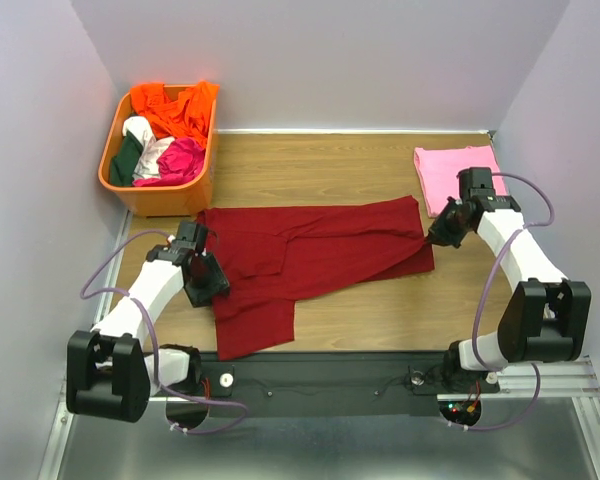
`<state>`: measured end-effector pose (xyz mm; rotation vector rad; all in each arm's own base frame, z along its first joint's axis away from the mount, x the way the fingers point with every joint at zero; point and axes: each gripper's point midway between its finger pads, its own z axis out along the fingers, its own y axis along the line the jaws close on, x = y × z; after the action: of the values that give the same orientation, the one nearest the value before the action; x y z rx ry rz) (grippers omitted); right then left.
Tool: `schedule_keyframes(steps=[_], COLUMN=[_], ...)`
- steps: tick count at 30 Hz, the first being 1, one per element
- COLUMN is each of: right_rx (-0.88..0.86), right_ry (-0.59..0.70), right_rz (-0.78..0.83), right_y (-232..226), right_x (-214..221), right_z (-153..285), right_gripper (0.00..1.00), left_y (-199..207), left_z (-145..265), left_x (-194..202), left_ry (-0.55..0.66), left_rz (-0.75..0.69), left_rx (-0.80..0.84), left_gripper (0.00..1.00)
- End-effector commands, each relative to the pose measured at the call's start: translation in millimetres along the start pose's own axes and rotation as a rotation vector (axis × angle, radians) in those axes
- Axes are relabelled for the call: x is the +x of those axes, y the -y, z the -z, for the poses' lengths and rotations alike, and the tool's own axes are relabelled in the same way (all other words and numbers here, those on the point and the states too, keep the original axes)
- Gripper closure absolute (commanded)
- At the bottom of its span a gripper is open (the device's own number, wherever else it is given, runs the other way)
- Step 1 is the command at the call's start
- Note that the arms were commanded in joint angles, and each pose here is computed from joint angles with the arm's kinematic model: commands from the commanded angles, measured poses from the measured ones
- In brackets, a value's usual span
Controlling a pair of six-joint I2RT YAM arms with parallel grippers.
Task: Fold and stack the t-shirts
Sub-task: Fold the tshirt
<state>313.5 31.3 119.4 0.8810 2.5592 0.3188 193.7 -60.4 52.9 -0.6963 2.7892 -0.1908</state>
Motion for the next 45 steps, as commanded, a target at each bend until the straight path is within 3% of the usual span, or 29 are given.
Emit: schedule_keyframes(steps=[1, 11, 14, 18, 21, 36, 45], right_rx=[-0.049, -0.056, -0.058, -0.059, -0.067, -0.079, -0.016], right_ry=[0.03, 0.033, 0.033, 0.061, 0.072, 0.093, 0.112], right_rz=[0.013, 0.017, 0.019, 0.028, 0.028, 0.054, 0.093], right_y=[-6, -4, -5, -6, -8, -2, -8], right_x=[-4, -1, -1, -6, -8, 2, -28], right_z=[1, 2, 2, 8, 12, 34, 24], right_gripper=[0.99, 0.99, 0.99, 0.99, 0.99, 0.99, 0.99], left_y=[4, 2, 3, 8, 11, 7, 16], left_z=[-1, 12, 13, 27, 38, 76, 69], left_x=[12, 11, 16, 11, 13, 25, -17], left_ry=[-0.019, 0.003, -0.021, 0.0, -0.006, 0.011, 0.075], left_rz=[0.058, 0.061, 0.06, 0.061, 0.063, 0.079, 0.078], left_rx=[0.049, 0.055, 0.061, 0.088, 0.103, 0.138, 0.101], left_gripper=[0.41, 0.42, 0.57, 0.87, 1.0, 1.0, 1.0])
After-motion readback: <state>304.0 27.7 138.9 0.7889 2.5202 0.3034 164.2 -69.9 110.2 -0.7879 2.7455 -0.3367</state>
